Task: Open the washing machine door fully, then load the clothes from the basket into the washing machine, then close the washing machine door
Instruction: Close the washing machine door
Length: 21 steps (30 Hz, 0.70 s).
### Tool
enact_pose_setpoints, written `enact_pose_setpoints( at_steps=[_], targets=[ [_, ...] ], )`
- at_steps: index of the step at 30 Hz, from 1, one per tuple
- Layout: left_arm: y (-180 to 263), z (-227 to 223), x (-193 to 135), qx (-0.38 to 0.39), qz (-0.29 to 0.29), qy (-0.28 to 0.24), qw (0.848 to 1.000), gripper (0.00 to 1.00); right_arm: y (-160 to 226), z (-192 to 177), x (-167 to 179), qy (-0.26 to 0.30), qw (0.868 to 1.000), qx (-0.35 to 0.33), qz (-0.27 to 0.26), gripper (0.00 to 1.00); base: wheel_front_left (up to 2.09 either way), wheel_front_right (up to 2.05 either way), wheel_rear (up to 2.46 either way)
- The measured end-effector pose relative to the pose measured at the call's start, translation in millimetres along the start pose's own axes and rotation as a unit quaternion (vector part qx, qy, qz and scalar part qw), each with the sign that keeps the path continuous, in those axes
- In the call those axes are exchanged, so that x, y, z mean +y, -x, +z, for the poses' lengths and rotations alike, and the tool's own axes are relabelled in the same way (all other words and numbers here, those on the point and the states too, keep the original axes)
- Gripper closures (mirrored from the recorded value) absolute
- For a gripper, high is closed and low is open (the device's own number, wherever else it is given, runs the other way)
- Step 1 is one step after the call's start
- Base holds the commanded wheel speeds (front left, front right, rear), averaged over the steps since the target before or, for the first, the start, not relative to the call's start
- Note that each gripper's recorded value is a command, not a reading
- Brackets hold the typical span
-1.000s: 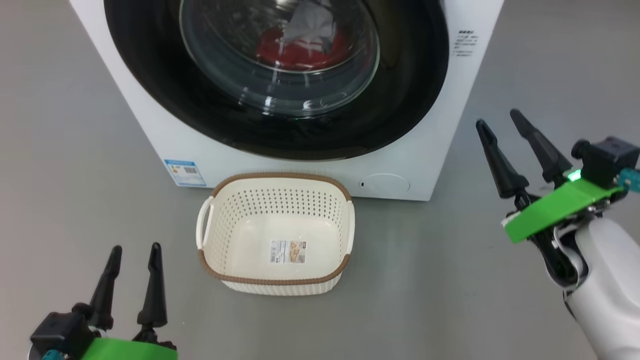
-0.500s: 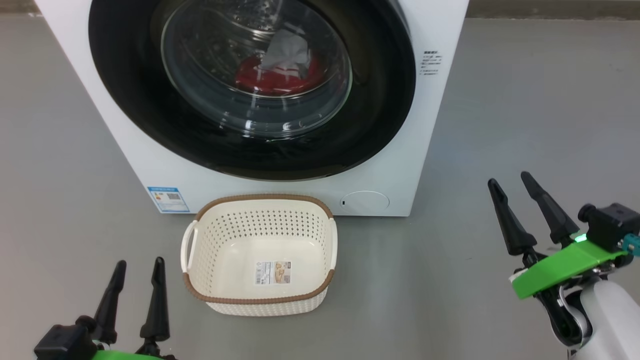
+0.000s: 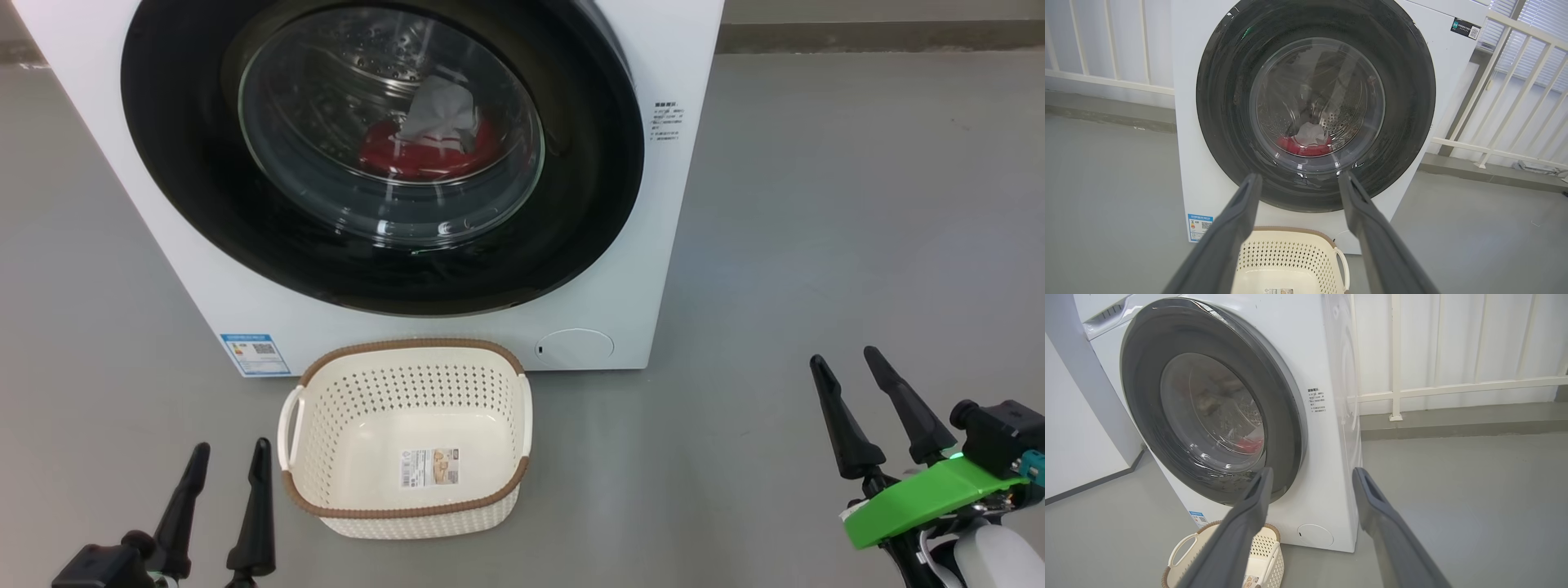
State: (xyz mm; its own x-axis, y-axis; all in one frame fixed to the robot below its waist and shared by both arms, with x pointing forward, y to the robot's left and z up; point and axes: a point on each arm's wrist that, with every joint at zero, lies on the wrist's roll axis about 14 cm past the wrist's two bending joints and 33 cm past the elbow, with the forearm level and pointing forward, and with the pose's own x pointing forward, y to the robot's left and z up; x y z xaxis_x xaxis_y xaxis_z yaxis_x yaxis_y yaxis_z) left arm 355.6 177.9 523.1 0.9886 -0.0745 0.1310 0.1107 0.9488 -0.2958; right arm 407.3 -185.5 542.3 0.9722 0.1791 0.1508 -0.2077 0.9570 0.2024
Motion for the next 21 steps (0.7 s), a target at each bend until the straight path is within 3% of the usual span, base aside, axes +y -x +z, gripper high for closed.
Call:
enact_pose_setpoints(
  at_steps=[21],
  targets=[
    [5.4,0.1,-2.9,0.001,-0.001,-0.003,1.0,0.0,11.6,-1.9,-1.4,-0.005,1.0,-0.002,-0.014,0.0,0.0,0.0,0.0]
  ],
)
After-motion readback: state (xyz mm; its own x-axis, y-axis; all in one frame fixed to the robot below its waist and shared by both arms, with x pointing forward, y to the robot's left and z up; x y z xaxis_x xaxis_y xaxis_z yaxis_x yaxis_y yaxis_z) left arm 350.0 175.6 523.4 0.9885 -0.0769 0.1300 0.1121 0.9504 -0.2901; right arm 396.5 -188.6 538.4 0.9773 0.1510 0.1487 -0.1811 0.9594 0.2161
